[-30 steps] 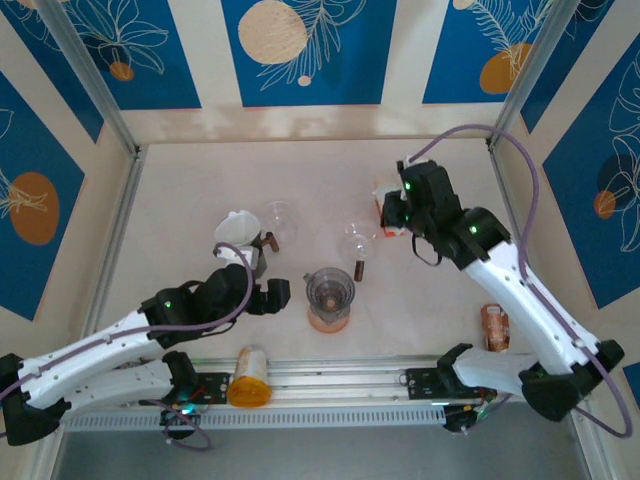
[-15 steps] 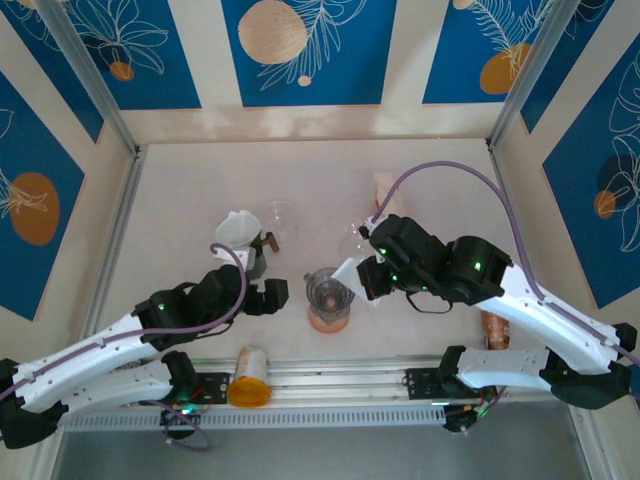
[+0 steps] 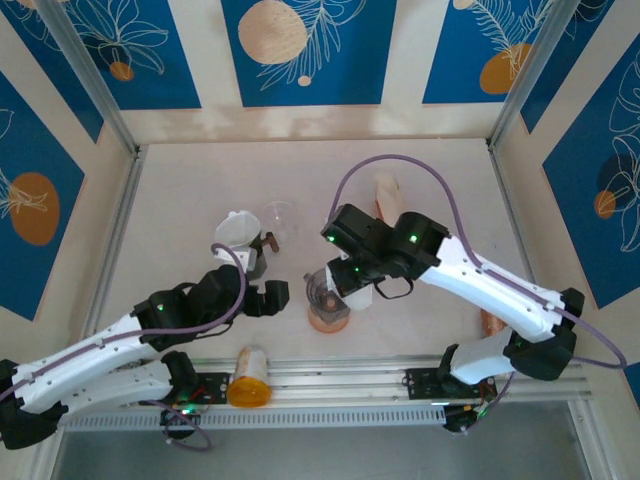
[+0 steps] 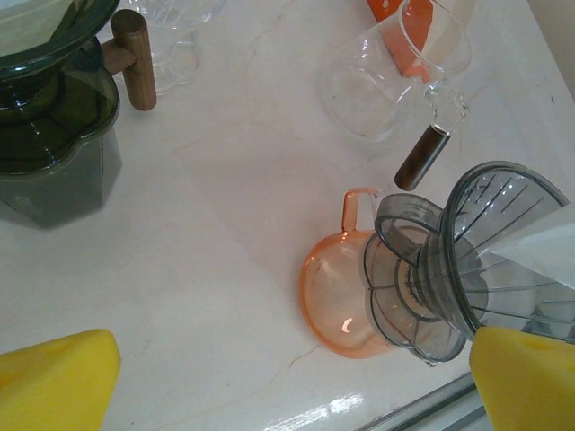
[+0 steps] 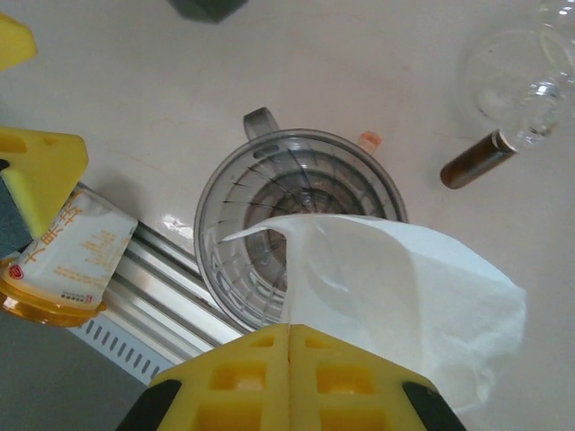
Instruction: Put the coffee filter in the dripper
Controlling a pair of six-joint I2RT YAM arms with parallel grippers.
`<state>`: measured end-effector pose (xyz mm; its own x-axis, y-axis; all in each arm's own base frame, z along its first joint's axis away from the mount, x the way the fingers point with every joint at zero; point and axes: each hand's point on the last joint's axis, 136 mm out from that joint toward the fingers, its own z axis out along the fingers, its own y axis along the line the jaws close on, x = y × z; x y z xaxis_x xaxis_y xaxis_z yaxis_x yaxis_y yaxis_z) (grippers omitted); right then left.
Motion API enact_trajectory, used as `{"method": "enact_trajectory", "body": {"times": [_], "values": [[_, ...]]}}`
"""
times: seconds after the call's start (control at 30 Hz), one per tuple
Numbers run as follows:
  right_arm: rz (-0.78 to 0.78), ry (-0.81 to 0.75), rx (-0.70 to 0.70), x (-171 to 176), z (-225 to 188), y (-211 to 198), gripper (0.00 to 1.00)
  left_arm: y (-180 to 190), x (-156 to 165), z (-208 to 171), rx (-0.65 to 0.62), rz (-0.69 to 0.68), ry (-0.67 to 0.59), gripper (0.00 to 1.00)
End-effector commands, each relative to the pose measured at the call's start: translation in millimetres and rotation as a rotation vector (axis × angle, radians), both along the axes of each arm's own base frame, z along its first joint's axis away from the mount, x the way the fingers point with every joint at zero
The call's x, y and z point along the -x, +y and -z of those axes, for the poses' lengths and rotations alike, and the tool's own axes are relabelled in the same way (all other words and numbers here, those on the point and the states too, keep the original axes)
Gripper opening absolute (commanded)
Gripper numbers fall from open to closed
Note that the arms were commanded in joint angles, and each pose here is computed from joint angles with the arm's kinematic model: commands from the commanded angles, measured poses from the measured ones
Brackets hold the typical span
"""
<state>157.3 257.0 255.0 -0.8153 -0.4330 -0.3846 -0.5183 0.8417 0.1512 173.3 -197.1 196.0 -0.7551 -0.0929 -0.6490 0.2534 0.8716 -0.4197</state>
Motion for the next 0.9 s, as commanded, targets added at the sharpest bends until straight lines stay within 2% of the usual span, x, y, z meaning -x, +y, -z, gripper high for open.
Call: {"method": "enact_trajectory", "body": {"times": [0.0, 0.33, 0.73, 0.87], "values": [[-0.067, 0.046, -0.004, 5.6, 0.2, 10.8, 0.00, -0.2, 0.5, -11.5, 0.015, 0.022, -0.017, 1.00], [-0.080, 0.120, -0.004, -2.7, 35.9, 32.3, 0.00, 0.7, 2.4, -14.1, 0.020, 0.032, -0.023, 1.00], [-0.046, 0.171, 0.015, -2.5, 71.7, 30.4, 0.00, -4.9, 2.3, -18.7, 0.053, 0.038, -0.019, 1.00], [-0.046, 0.142, -0.015, -2.9, 63.0, 30.9, 0.19, -7.7, 2.6, -20.7, 0.066, 0.042, -0.016, 1.00]]}}
